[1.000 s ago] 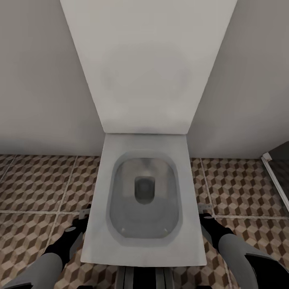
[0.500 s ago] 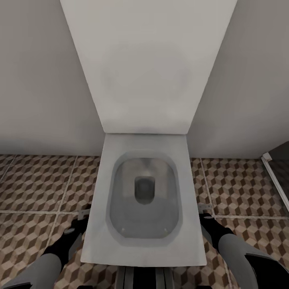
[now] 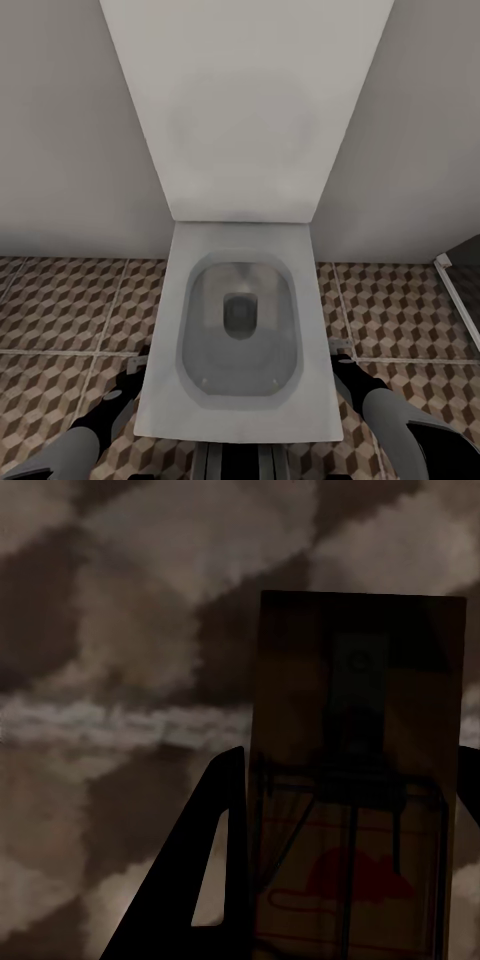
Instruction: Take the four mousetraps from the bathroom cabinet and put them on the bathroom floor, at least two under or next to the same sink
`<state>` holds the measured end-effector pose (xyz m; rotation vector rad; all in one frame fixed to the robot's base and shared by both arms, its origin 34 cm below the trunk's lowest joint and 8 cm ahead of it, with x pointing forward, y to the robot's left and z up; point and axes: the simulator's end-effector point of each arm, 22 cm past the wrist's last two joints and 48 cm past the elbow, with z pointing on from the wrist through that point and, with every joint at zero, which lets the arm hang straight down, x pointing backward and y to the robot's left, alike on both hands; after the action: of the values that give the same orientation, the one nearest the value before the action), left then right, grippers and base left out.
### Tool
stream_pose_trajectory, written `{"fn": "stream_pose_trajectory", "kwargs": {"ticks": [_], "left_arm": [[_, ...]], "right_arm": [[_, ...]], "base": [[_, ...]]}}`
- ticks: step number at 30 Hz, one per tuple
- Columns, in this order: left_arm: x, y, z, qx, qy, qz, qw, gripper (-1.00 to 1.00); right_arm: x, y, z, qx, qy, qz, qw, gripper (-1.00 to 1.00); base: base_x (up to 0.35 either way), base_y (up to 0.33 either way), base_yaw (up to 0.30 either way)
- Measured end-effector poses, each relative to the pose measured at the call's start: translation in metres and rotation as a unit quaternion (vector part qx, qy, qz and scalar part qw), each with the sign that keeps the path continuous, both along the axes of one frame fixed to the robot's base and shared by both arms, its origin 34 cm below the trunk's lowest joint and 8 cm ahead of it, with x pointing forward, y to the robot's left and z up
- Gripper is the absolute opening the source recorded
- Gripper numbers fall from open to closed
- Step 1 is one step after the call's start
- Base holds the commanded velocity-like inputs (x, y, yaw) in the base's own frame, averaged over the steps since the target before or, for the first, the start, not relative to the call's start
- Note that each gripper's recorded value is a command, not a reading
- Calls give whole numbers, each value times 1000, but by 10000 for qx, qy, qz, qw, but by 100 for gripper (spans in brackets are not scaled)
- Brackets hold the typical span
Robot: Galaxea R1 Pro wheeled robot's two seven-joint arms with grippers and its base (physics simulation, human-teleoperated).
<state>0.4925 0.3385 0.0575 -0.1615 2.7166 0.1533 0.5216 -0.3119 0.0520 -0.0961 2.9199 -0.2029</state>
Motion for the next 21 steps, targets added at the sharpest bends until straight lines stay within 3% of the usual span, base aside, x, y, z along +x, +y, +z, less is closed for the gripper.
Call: {"fn": "stream_pose_trajectory", "kwargs": {"ticks": [21], "left_arm": [[-4,0,-1,6,-34,3,10000,-100]], "right_arm": [[0,-1,0,-4,0,-4,10000,-100]], "base": [[0,0,0]]}}
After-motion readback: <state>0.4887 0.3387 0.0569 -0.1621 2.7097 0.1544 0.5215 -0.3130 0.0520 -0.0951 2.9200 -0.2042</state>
